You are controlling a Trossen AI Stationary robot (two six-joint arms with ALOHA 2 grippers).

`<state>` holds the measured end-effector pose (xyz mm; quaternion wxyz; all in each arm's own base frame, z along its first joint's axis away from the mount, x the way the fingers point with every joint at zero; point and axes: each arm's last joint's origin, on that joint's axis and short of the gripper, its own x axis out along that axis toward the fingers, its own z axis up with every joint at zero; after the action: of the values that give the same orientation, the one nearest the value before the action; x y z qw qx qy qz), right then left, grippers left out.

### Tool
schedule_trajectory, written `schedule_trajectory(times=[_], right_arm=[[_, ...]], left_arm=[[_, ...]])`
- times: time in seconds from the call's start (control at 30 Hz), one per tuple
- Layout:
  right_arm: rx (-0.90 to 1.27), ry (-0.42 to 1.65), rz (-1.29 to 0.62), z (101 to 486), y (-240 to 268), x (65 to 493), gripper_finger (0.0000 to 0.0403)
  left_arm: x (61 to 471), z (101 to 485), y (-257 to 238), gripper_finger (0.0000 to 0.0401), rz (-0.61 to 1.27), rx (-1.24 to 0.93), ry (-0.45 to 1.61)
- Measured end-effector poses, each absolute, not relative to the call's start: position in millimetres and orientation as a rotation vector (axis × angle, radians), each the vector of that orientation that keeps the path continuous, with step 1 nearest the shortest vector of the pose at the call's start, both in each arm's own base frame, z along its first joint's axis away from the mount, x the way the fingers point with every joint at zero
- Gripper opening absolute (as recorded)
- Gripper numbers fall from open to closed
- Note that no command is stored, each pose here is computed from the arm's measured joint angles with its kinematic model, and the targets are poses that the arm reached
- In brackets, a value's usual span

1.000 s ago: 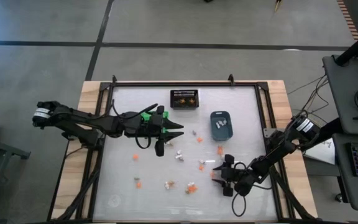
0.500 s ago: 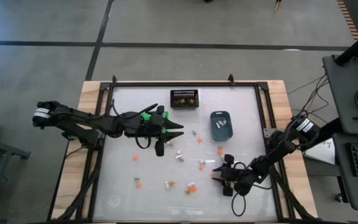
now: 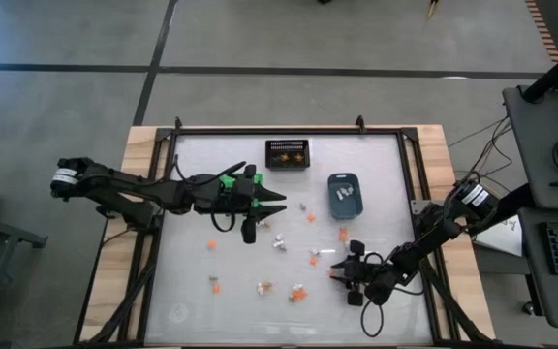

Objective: Sort Halloween decoration
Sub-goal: Put the orange spider toy into the black bin

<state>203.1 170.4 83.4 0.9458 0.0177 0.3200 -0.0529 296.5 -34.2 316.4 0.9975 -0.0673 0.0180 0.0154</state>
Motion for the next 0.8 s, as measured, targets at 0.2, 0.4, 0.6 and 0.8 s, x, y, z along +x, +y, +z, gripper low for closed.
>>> schedule_trajectory(times=[0.2,0.4,0.6,0.8], right_arm=[[0.034,0.652,-0.107,83.4,170.4,203.0,0.0131],[0.035,0.651,-0.104,84.7,170.3,202.8,0.0130],[0.026,0.650,-0.099,87.5,169.6,202.2,0.0127],[0.025,0.645,-0.097,88.7,169.7,202.3,0.0115]], left_arm=[[296.5,316.4,-34.2,0.0098,0.031,-0.135,0.036],[296.5,316.4,-34.2,0.0098,0.031,-0.135,0.036],[296.5,316.5,-34.2,0.0098,0.031,-0.135,0.035],[296.5,316.5,-34.2,0.0098,0.031,-0.135,0.035]])
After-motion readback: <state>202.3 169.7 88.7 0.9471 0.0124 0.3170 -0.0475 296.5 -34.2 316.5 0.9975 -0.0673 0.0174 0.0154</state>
